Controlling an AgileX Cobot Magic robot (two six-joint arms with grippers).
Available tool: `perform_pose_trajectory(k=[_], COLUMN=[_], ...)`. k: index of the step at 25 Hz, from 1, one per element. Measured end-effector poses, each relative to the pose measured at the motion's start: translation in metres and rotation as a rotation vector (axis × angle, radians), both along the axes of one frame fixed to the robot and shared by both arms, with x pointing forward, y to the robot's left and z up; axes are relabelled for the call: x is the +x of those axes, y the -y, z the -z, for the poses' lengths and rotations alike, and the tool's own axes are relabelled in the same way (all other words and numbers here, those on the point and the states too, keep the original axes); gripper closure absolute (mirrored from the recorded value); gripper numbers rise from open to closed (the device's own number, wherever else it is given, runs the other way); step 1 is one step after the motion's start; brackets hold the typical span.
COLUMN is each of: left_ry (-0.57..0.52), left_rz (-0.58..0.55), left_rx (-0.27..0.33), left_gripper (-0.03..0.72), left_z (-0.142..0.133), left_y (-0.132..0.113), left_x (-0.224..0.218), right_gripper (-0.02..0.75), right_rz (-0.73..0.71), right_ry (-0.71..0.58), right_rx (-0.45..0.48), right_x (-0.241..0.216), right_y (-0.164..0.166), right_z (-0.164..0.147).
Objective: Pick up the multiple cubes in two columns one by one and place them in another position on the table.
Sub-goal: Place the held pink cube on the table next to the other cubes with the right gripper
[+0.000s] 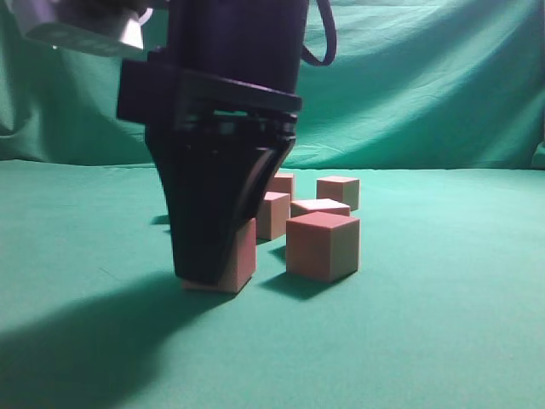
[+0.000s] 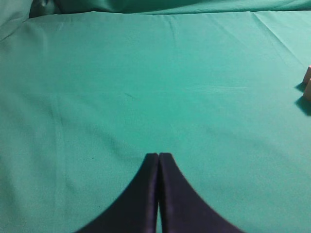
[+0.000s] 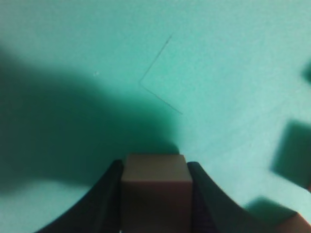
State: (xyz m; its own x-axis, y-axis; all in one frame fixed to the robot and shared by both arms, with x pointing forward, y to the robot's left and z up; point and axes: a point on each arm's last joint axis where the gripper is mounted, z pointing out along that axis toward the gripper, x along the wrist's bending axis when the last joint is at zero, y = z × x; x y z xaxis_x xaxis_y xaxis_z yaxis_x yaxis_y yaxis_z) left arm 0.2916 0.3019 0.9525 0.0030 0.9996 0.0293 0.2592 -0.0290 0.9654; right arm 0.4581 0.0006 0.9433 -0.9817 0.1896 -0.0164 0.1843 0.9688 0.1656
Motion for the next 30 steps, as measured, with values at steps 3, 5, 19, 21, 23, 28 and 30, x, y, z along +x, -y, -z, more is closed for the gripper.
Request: perform_pose_trajectory(k=[3, 5, 19, 21, 23, 28, 30], left_ry=[0.000, 0.000, 0.000, 0.000, 0.000, 0.000, 0.000], left_rz=[0.000, 0.000, 0.000, 0.000, 0.000, 0.000, 0.000], left_rx=[0.000, 0.000, 0.000, 0.000, 0.000, 0.000, 0.000], left_gripper=[0.688, 0.688, 0.688, 0.688, 0.688, 0.688, 0.688], left_z=[0.000, 0.000, 0.000, 0.000, 0.000, 0.000, 0.000], left_y=[0.000, 0.000, 0.000, 0.000, 0.000, 0.000, 0.000], left_x=[0.000, 0.000, 0.000, 0.000, 0.000, 0.000, 0.000], right_gripper=[0.486, 0.486, 0.374, 0.374, 0.374, 0.194, 0.119], right_rz=[0.000, 0.000, -0.001, -0.001, -0.002, -0.005, -0.004], right_ry=[-0.001, -0.001, -0.001, -0.001, -0.002, 0.004, -0.005], right_rx=[-0.002, -0.002, -0.003, -0.003, -0.003, 0.008, -0.002], right_x=[0.000, 0.001, 0.001, 0.001, 0.001, 0.006, 0.005], right_y=[-0.001, -0.001, -0.001, -0.001, -0.002, -0.008, -0.007], right_z=[0.002, 0.003, 0.004, 0.004, 0.002, -0.010, -0.011])
